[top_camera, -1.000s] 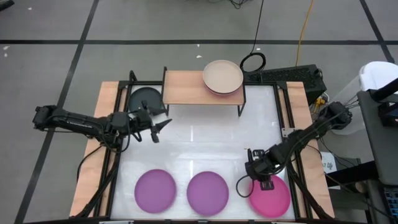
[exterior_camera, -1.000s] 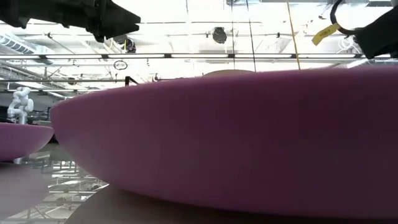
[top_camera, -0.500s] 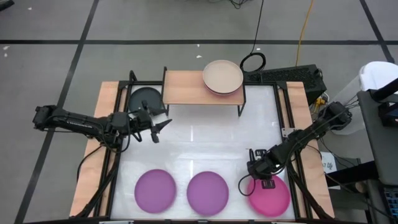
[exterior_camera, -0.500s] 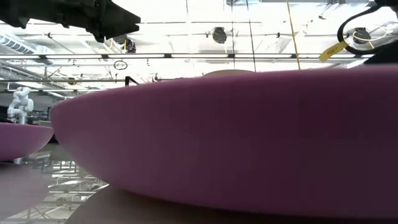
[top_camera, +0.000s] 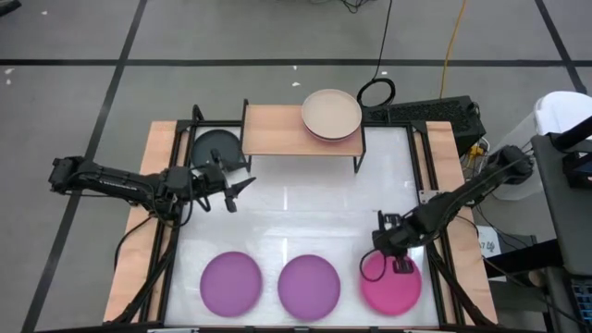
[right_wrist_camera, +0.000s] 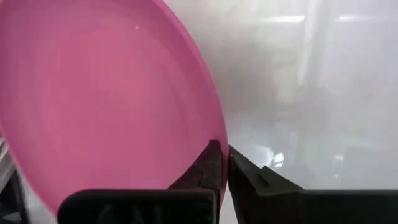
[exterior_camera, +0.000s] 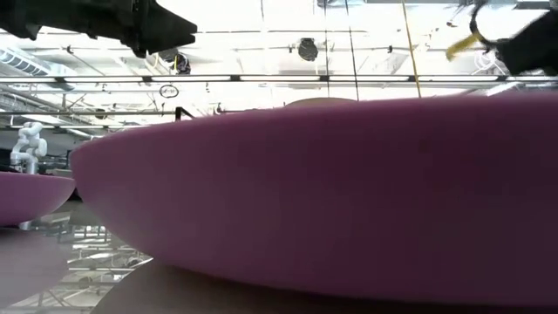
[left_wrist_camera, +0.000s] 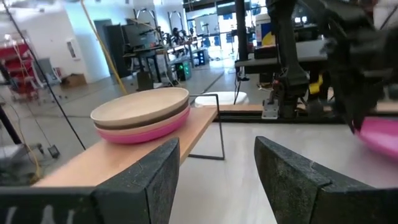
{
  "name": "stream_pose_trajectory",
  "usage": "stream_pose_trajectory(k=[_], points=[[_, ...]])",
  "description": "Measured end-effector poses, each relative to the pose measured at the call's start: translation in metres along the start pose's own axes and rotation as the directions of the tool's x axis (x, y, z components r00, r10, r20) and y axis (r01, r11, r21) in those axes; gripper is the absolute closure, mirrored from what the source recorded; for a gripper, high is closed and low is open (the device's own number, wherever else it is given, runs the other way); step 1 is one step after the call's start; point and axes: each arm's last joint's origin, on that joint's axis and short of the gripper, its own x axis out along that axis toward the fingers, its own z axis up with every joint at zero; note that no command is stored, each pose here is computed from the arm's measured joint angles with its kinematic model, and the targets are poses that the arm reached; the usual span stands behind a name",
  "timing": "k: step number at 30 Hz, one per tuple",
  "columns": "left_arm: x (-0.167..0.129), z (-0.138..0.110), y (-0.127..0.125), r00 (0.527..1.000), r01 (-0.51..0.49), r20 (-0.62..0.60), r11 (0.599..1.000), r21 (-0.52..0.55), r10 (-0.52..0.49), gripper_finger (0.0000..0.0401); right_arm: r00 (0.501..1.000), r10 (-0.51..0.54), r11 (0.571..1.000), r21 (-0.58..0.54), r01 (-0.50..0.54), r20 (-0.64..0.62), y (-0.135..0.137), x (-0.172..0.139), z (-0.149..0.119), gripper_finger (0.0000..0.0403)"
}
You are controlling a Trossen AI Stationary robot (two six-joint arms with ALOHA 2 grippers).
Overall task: Place and stack plates onto a shelf
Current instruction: Put the pink plate on the shelf
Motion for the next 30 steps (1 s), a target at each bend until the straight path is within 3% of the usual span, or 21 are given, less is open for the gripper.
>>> stream_pose_trajectory(k=[4,6,8,10,12,16,18,20,22,24,28,30], points=[[0.000,0.003,-0.001,0.999,0.020,0.034,0.998,0.058,-0.022,0.0187,0.975,-0.058,0.997,-0.040,0.068,0.217,-0.005,-0.035,0.008,0.0401],[0.000,0.006,-0.001,0.998,0.028,0.063,0.999,0.045,-0.031,0.0187,0.923,-0.092,0.992,-0.051,0.119,0.373,-0.009,-0.056,0.016,0.0402],[0.000,0.008,0.000,0.996,0.027,0.081,0.999,0.020,-0.029,0.0187,0.831,-0.144,0.978,-0.050,0.201,0.538,-0.016,-0.076,0.024,0.0402],[-0.001,0.009,0.000,0.995,0.027,0.092,1.000,-0.001,-0.027,0.0187,0.681,-0.197,0.957,-0.012,0.289,0.705,-0.024,-0.098,0.034,0.0402],[0.000,0.009,0.000,0.996,0.030,0.090,0.999,-0.031,-0.027,0.0187,0.497,-0.264,0.927,0.076,0.366,0.827,-0.034,-0.120,0.045,0.0402],[0.002,0.010,0.000,0.994,0.033,0.111,0.991,-0.133,-0.019,0.0187,0.116,-0.363,0.874,0.295,0.387,0.924,-0.060,-0.162,0.063,0.0402],[0.001,0.013,0.001,0.990,0.031,0.144,0.986,-0.162,-0.008,0.0187,-0.031,-0.363,0.865,0.349,0.359,0.931,-0.076,-0.178,0.070,0.0402],[0.001,0.016,0.003,0.985,0.026,0.174,0.986,-0.167,0.003,0.0187,-0.127,-0.379,0.852,0.399,0.338,0.917,-0.093,-0.188,0.075,0.0402],[0.000,0.021,0.004,0.976,0.012,0.216,0.988,-0.153,0.022,0.0187,-0.158,-0.408,0.845,0.438,0.309,0.899,-0.113,-0.195,0.083,0.0402],[-0.001,0.025,0.006,0.966,-0.005,0.255,0.989,-0.145,0.042,0.0187,-0.141,-0.427,0.848,0.450,0.282,0.893,-0.134,-0.202,0.094,0.0402],[-0.006,0.030,0.009,0.958,-0.047,0.278,0.992,-0.114,0.077,0.0187,-0.049,-0.441,0.866,0.439,0.241,0.896,-0.174,-0.212,0.124,0.0403],[-0.007,0.030,0.010,0.956,-0.076,0.272,0.990,-0.118,0.106,0.0187,0.029,-0.444,0.874,0.425,0.235,0.896,-0.193,-0.215,0.142,0.0403]])
